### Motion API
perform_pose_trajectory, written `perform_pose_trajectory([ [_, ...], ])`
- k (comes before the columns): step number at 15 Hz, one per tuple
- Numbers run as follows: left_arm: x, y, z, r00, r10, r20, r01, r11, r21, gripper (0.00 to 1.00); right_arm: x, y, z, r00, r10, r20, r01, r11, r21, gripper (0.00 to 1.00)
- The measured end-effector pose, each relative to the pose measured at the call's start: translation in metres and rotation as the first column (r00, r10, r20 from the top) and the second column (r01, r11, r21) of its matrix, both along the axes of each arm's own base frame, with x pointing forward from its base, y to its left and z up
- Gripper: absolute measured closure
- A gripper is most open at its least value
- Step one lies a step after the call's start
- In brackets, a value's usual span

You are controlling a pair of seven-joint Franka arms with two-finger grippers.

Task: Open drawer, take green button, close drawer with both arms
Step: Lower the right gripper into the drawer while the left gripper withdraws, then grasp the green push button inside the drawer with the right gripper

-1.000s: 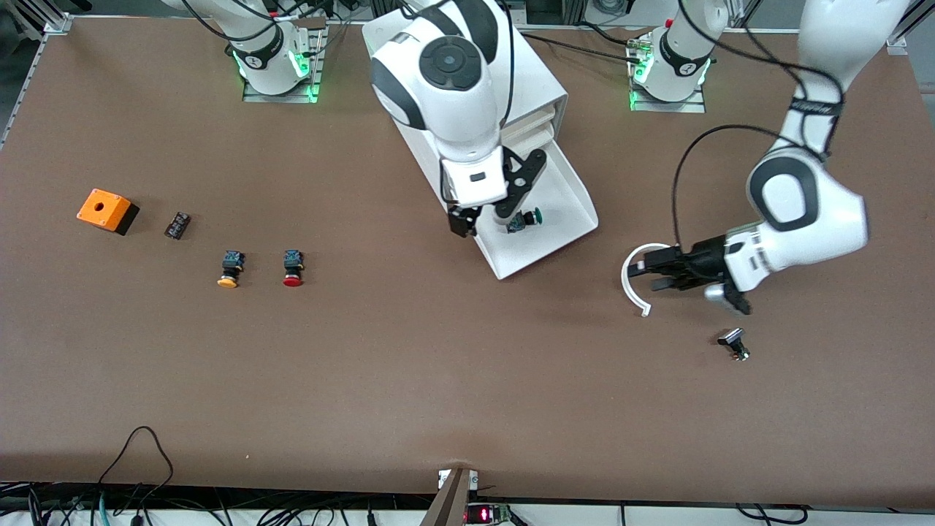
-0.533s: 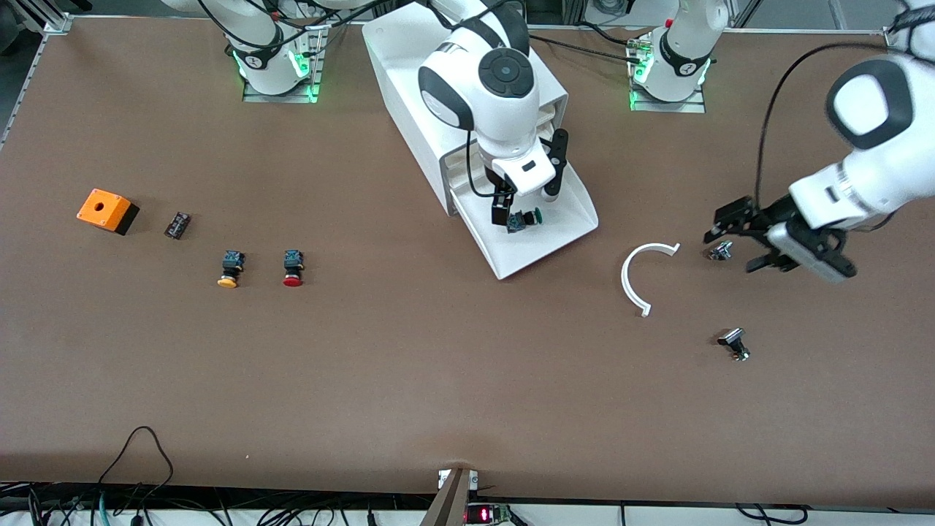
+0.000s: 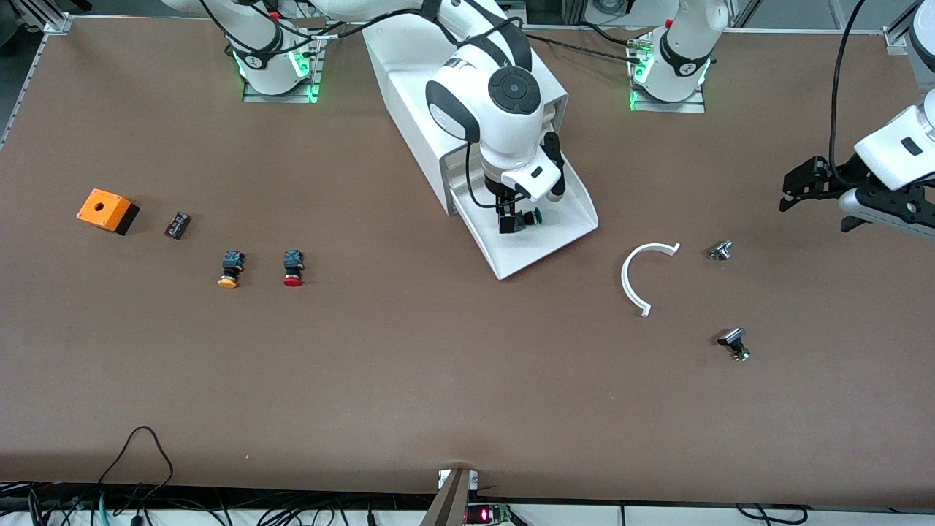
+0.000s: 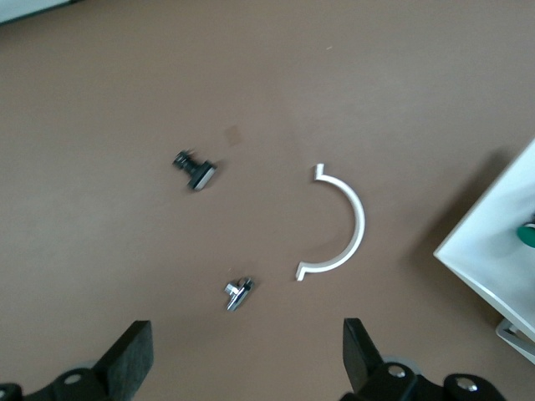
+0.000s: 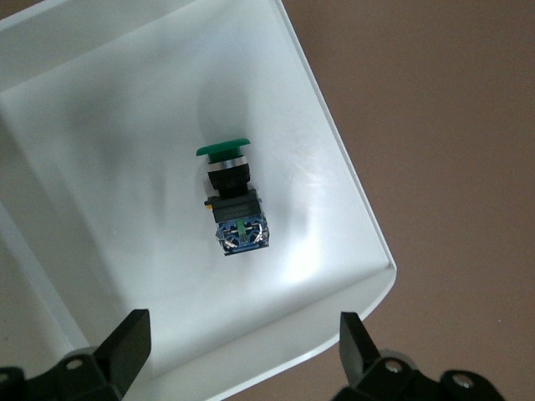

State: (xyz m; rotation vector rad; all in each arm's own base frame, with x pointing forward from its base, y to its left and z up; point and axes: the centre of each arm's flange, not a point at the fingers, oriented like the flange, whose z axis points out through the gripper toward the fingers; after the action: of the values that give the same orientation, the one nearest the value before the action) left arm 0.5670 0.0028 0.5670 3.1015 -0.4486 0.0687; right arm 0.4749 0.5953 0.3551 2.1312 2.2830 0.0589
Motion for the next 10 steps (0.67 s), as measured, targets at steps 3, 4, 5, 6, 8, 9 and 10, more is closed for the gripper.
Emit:
perform_pose_trajectory([
  [3, -0.004, -0.022, 0.002, 0.995, 0.094, -0.031, -0.092, 0.995, 0.046, 0.0, 0.002, 0.008, -0.014, 1.0, 0.006, 0.025, -0.007, 0.999, 0.033, 0.0],
  [4, -0.005, -0.026, 0.002, 0.993, 0.112, -0.041, -0.11, 0.993, 0.051, 0.0, 0.001, 0.01, -0.023, 1.0, 0.009, 0.025, -0.009, 0.999, 0.033, 0.0],
  [5, -0.006, -0.028, 0.002, 0.991, 0.124, -0.053, -0.121, 0.991, 0.053, 0.0, 0.0, 0.012, -0.031, 1.0, 0.011, 0.024, -0.012, 0.999, 0.032, 0.0],
  [6, -0.007, -0.027, 0.002, 0.989, 0.132, -0.063, -0.128, 0.99, 0.059, 0.0, -0.001, 0.013, -0.038, 1.0, 0.014, 0.02, -0.014, 0.999, 0.028, 0.0],
  [8, -0.007, -0.024, 0.002, 0.988, 0.14, -0.072, -0.135, 0.988, 0.068, 0.0, -0.005, 0.016, -0.049, 1.0, 0.02, 0.013, -0.02, 1.0, 0.02, 0.0],
  [9, -0.006, -0.023, 0.002, 0.987, 0.143, -0.073, -0.138, 0.988, 0.068, 0.0, -0.007, 0.018, -0.053, 1.0, 0.024, 0.01, -0.024, 1.0, 0.015, 0.0],
  [10, -0.006, -0.022, 0.001, 0.986, 0.147, -0.074, -0.142, 0.987, 0.069, 0.0, -0.009, 0.02, -0.057, 1.0, 0.027, 0.007, -0.027, 1.0, 0.012, 0.0],
])
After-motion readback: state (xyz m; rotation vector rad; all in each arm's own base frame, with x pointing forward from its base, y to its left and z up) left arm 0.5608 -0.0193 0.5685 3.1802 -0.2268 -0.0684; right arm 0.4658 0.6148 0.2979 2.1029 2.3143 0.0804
